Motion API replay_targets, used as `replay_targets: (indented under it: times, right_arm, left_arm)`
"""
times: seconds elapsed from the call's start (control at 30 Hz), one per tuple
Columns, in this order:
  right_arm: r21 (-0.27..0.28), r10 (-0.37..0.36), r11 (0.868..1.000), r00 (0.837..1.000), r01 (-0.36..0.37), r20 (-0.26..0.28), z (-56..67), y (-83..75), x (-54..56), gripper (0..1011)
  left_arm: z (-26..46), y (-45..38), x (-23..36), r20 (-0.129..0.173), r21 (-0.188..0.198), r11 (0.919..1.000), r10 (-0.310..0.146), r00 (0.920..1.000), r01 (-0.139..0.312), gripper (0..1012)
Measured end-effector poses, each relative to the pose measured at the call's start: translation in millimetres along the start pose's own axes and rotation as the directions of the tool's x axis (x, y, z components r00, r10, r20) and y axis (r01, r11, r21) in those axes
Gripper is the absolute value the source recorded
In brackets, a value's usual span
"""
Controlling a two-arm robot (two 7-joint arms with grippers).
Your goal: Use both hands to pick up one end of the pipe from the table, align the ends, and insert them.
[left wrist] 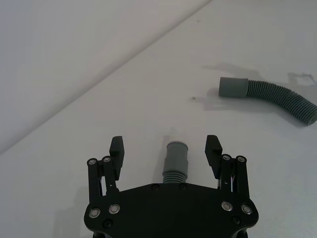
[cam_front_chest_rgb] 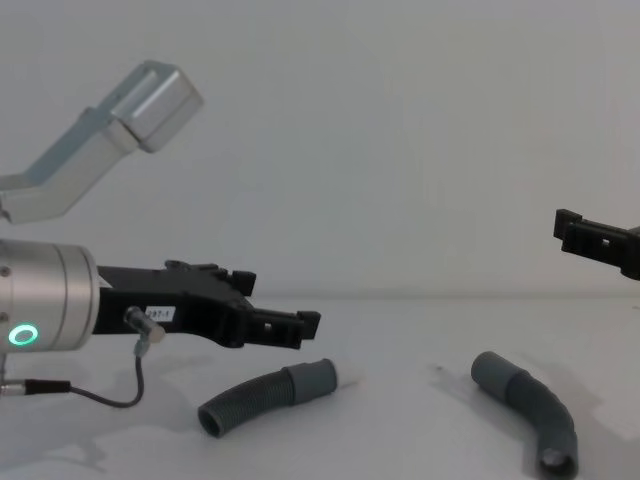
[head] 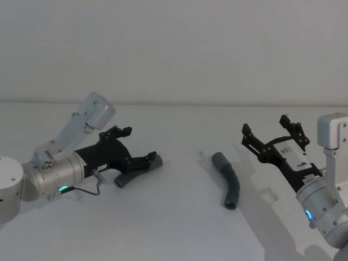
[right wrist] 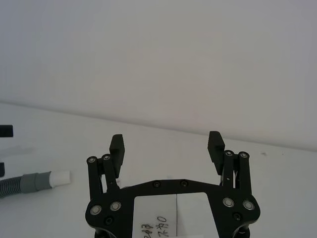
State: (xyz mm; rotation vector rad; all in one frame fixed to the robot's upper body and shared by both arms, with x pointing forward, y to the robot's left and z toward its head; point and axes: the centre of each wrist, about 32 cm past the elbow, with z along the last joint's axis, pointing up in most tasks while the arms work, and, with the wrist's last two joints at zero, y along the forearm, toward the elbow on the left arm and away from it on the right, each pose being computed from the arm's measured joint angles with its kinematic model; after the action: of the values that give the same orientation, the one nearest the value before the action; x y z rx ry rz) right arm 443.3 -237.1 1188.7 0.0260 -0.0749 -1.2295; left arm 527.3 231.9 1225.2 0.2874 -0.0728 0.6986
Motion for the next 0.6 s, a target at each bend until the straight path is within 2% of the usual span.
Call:
replay_targets:
  times: [0.13,0.6]
  right_arm:
    - [0.0,0.0,1.0,1.0,0.0,0.0,0.0,0.0,0.0,1002]
    - [0.0,0.0,1.0,1.0,0.0,0.0,0.0,0.0,0.0,1002]
  left_arm:
    - [-0.4,-4.5,-1.1,-0.001,0.018,0.9998,-0.006,1.0,0.006,1001]
    - [3.5,-19.1,-1.9,0.032,0.096,0.9951,-0.027,0.9991,0.024,1001]
